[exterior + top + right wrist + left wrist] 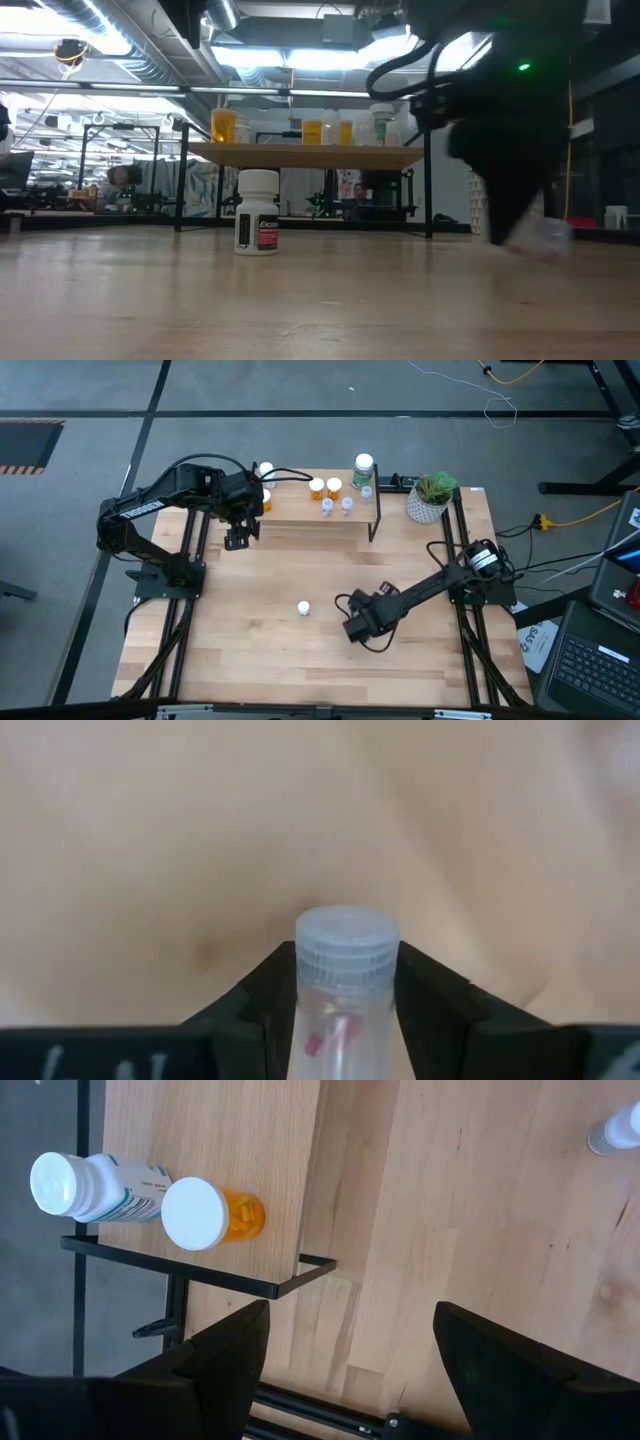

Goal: Pick and place medicine bottles onto shelf by color
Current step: Put the transparent medicine bottle on the shelf

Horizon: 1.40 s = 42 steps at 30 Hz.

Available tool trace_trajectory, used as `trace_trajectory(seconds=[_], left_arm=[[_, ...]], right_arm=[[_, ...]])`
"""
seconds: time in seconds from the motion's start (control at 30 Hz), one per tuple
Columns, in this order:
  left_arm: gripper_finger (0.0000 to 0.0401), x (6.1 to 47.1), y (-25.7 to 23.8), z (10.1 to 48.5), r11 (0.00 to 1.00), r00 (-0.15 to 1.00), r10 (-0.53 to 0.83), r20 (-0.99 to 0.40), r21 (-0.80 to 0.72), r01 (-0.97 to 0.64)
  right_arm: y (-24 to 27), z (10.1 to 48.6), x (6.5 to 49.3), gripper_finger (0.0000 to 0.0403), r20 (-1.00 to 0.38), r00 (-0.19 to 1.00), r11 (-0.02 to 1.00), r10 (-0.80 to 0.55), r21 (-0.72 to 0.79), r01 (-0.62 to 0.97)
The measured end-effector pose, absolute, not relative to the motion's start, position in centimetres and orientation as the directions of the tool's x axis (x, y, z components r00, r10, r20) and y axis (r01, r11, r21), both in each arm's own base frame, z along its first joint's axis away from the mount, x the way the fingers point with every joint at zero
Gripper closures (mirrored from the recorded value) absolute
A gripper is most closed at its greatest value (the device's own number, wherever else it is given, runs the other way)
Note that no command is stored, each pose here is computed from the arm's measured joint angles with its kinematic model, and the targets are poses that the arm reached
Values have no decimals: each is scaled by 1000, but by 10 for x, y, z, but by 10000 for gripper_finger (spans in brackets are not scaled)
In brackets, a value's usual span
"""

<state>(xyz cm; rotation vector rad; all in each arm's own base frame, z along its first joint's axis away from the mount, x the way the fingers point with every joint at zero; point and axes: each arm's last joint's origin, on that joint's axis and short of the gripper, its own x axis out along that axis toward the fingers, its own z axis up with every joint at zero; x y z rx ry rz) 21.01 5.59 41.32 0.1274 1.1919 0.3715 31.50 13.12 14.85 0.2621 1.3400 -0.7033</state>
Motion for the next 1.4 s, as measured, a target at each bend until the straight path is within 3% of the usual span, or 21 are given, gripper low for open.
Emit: trace_trajectory(seconds=[0.17, 0.33, 0.5, 0.67, 0.8, 0.9, 1.13, 1.4], left_arm=[[122, 210, 56, 413, 933, 318, 348, -882, 290, -215], [122, 210, 56, 413, 933, 317, 348, -882, 290, -215], [122, 210, 56, 413, 934, 317, 350, -882, 300, -196], [122, 210, 56, 413, 934, 316, 355, -880, 316, -169], [122, 211, 56, 414, 933, 327, 357, -875, 318, -168], [122, 211, 56, 414, 933, 327, 357, -875, 323, -156], [122, 209, 56, 413, 936, 300, 352, -887, 322, -145], [122, 208, 56, 413, 935, 300, 352, -886, 322, -145]], right_arm=[[118, 161, 328, 263, -827, 186, 685, -531, -289, 669], [103, 193, 338, 263, -576, 317, 567, -754, -327, 756], [80, 224, 335, 264, -406, 332, 471, -851, -312, 825], [57, 241, 346, 264, -410, 351, 483, -842, -281, 829], [40, 250, 376, 264, -476, 511, 653, -716, -196, 732], [25, 261, 396, 264, -431, 645, 749, -631, -123, 651], [-10, 273, 419, 264, -259, 756, 793, -601, -79, 604], [-34, 240, 442, 264, -209, 760, 786, -615, -91, 611]])
